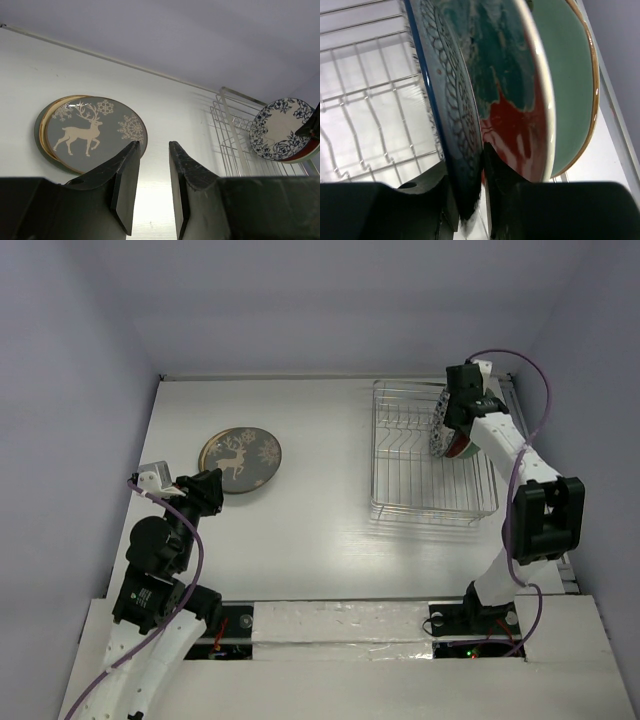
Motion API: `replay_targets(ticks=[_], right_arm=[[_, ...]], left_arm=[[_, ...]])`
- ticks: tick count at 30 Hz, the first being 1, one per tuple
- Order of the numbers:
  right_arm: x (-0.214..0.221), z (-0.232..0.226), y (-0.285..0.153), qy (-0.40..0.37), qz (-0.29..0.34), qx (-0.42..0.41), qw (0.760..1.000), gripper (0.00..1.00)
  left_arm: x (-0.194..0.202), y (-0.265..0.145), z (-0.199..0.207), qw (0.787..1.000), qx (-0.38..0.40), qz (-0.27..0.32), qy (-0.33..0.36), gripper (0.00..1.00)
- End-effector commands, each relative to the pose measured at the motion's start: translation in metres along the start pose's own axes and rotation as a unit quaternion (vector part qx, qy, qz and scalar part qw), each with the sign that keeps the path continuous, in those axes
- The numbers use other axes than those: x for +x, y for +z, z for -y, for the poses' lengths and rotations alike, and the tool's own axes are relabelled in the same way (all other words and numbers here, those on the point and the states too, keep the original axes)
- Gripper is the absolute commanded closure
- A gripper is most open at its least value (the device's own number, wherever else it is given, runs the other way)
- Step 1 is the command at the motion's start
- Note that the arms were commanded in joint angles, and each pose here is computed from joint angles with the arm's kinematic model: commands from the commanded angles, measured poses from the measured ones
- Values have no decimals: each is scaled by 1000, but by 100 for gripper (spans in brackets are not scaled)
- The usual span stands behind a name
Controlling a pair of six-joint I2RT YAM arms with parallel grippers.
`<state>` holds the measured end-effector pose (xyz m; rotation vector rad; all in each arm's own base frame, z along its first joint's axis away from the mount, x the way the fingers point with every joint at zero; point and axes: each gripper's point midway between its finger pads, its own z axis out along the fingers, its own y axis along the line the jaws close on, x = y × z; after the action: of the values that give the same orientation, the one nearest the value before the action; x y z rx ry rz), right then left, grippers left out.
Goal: Unload the plates from the dish rack
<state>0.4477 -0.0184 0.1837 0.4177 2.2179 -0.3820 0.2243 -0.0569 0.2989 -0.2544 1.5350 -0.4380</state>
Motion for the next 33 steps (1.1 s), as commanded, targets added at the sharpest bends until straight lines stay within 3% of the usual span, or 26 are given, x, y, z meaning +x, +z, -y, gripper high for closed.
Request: replay_targets(ticks=[1, 3, 10, 16, 19, 20, 22, 23, 25, 26, 29, 31, 33], right_arm=[[-59, 17, -42, 10, 79, 10, 997, 90], [-71, 20, -56, 6, 89, 12, 996, 100], [-120, 27, -116, 21, 149, -4, 989, 100], [-140, 8, -192, 76, 217, -115, 966, 100], [-143, -35, -230, 96, 250, -243, 932, 100], [-135, -71, -245, 104, 246, -316, 910, 100], [-124, -112, -256, 111, 230, -385, 887, 100], [-128, -136, -275, 138, 227, -446, 855, 100], [-104, -192, -279, 145, 182, -516, 825, 100], [-107, -216, -308, 168, 161, -594, 770, 100], [-92, -279, -328, 199, 82, -686, 695, 100], [-92, -308, -352, 205, 59, -712, 669, 100], [-69, -348, -334, 200, 25, -700, 685, 100]], left_arm=[[-6, 1, 5, 1000, 10, 11, -3, 73], [-5, 1, 5, 1000, 9, 9, -3, 73], [-6, 1, 5, 1000, 10, 11, -4, 72], [-5, 1, 5, 1000, 9, 9, -4, 72], [-6, 2, 3, 1000, 5, 11, -3, 71], [-5, 3, 3, 1000, 4, 9, -4, 71], [-5, 4, 1, 1000, -1, 10, -3, 71], [-6, 4, 1, 1000, 0, 10, -3, 71], [-4, 5, 1, 1000, -2, 8, -2, 71], [-4, 5, 0, 1000, -2, 7, -1, 71], [-4, 5, 0, 1000, -2, 7, -1, 71], [-5, 6, -1, 1000, -6, 9, -1, 71], [-5, 5, -1, 1000, -6, 10, -1, 71]])
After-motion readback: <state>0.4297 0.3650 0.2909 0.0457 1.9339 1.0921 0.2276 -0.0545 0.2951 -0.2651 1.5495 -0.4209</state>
